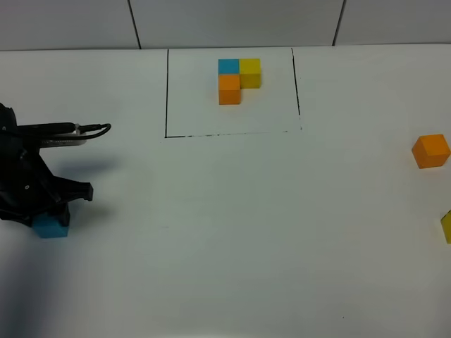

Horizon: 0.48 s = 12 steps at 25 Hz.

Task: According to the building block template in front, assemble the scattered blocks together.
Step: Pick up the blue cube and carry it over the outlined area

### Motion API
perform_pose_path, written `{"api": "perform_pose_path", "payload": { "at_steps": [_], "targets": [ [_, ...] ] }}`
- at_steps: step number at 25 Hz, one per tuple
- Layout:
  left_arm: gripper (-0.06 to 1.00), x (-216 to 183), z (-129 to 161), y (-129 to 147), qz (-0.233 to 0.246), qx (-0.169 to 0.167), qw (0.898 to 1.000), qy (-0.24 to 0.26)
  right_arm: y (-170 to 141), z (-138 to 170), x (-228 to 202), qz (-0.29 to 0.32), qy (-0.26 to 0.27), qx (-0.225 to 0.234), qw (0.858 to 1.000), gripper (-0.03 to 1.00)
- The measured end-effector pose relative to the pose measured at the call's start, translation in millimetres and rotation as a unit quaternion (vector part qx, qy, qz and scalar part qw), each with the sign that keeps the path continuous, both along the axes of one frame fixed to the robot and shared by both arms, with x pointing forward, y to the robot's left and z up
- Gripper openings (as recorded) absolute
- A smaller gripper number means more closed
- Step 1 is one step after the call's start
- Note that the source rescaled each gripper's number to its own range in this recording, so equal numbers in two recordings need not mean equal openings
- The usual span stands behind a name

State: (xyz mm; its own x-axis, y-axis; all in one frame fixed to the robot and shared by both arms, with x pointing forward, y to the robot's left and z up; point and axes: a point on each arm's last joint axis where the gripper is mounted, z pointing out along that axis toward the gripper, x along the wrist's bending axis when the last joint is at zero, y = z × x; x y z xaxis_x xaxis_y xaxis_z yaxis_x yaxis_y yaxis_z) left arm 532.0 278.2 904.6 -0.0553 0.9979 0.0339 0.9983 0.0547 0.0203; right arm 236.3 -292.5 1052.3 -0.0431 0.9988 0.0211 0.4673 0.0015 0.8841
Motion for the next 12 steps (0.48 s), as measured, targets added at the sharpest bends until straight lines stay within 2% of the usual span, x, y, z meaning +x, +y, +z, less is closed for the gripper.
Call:
{"api": "perform_pose_path", "payload": {
  "at_steps": [9, 12],
  "targets": [
    [0.0, 24.2, 29.5, -2.3, -0.054, 0.002, 0.999, -0.008, 0.0, 0.0, 0.0, -0.001, 0.0, 0.003, 1.0, 0.75],
    [0.0, 34.3, 41.8, -12.8, -0.101, 0.003, 0.995, -0.024, 0.0, 0.0, 0.0, -0.001, 0.0, 0.003, 1.0, 0.75]
  ]
}}
